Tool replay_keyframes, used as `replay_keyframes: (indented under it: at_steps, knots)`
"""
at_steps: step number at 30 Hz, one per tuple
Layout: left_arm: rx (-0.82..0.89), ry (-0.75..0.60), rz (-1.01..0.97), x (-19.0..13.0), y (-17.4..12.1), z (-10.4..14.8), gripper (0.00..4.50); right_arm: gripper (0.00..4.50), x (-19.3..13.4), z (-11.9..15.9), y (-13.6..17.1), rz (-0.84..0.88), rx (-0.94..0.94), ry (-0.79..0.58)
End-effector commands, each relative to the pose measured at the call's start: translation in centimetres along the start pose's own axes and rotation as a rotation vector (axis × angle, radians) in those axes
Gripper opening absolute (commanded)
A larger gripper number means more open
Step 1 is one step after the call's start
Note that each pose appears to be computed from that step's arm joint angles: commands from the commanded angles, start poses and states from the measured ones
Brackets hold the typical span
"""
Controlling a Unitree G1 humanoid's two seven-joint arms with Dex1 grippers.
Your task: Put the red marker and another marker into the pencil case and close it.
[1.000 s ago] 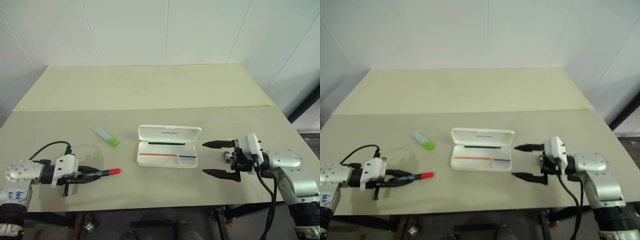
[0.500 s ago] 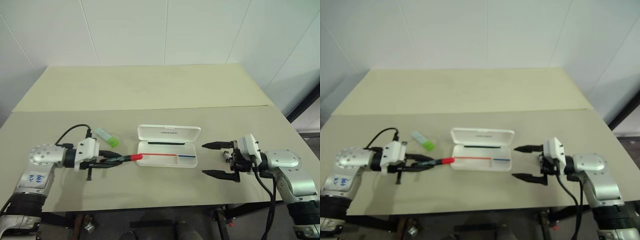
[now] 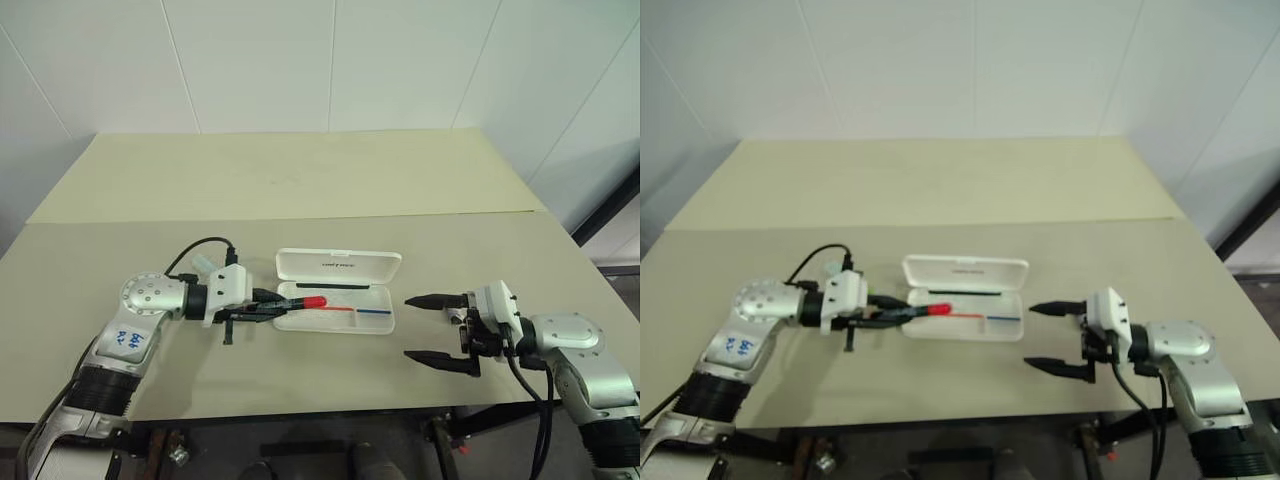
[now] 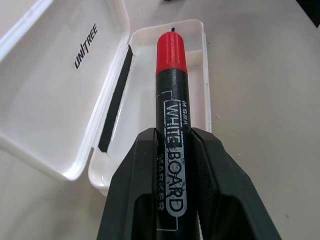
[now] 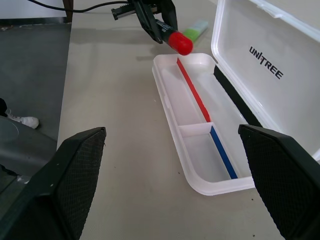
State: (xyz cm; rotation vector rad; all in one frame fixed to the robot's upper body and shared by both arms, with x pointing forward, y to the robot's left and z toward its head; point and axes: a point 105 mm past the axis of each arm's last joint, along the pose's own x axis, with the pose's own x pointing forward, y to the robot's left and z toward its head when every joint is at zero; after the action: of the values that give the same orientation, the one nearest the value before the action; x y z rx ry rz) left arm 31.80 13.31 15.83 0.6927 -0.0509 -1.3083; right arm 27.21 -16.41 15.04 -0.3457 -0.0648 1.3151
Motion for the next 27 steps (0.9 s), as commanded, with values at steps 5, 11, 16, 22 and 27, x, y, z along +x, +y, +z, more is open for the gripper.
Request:
replay_keyframes:
  at_steps: [5, 11, 16, 22, 27]
  knots:
    - [0.099, -0.035, 0.018, 2.3, 1.3, 1.4, 0.60, 4.50, -0.3, 1.3, 0.2, -0.027, -0.041, -0.025]
    - [0.164, -0.025, 0.039, 3.9, 2.4, 1.8, 0.60, 4.50, -0.3, 1.5, 0.4, -0.037, -0.042, -0.025]
    - [0.169, -0.033, 0.036, 4.8, 2.7, 1.7, 0.60, 4.50, -0.3, 1.6, 0.5, -0.045, -0.041, -0.026]
    - [0.152, -0.023, 0.008, 5.5, 2.7, 1.3, 0.60, 4.50, -0.3, 1.7, 0.7, -0.055, -0.040, -0.030]
    - [0.118, -0.015, 0.000, 6.1, 2.7, 0.8, 0.60, 4.50, -0.2, 1.8, 0.8, -0.062, -0.042, -0.034]
